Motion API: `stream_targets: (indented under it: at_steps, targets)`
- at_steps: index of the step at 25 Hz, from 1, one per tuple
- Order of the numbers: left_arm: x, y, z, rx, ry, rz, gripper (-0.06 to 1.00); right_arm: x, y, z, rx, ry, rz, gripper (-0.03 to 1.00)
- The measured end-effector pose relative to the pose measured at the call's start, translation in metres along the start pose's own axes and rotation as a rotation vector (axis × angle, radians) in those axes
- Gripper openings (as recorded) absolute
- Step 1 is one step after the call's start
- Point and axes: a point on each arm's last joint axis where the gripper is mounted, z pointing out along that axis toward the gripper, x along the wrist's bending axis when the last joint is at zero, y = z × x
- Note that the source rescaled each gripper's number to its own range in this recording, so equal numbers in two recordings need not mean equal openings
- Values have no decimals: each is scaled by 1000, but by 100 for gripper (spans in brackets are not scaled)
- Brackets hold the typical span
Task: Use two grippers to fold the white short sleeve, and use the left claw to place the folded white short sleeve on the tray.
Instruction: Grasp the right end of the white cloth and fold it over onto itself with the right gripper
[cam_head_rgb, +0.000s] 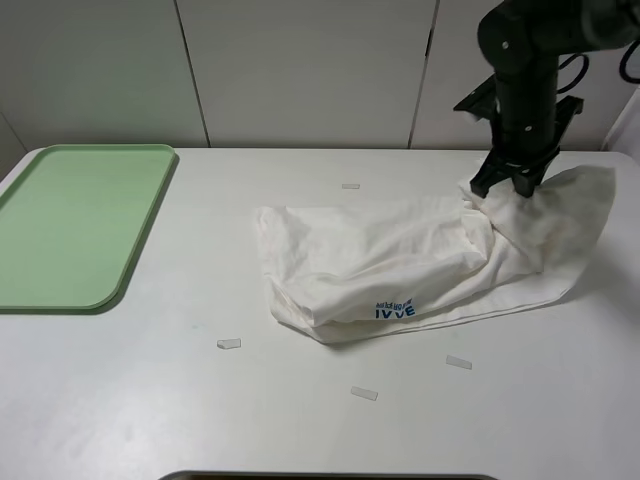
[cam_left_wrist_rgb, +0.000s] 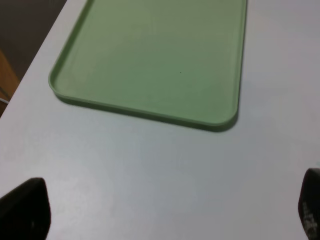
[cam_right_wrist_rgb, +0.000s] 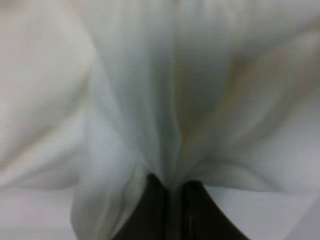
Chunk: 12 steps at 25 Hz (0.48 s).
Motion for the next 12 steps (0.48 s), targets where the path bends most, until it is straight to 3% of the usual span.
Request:
stream_targets:
  at_steps: [8,12]
  targets:
    - [0,0,0,1,0,0,99,67,2,-3,-14,89,-18,0]
    - [0,0,0,1,0,0,99,84,6,-9,-39,135,1,0]
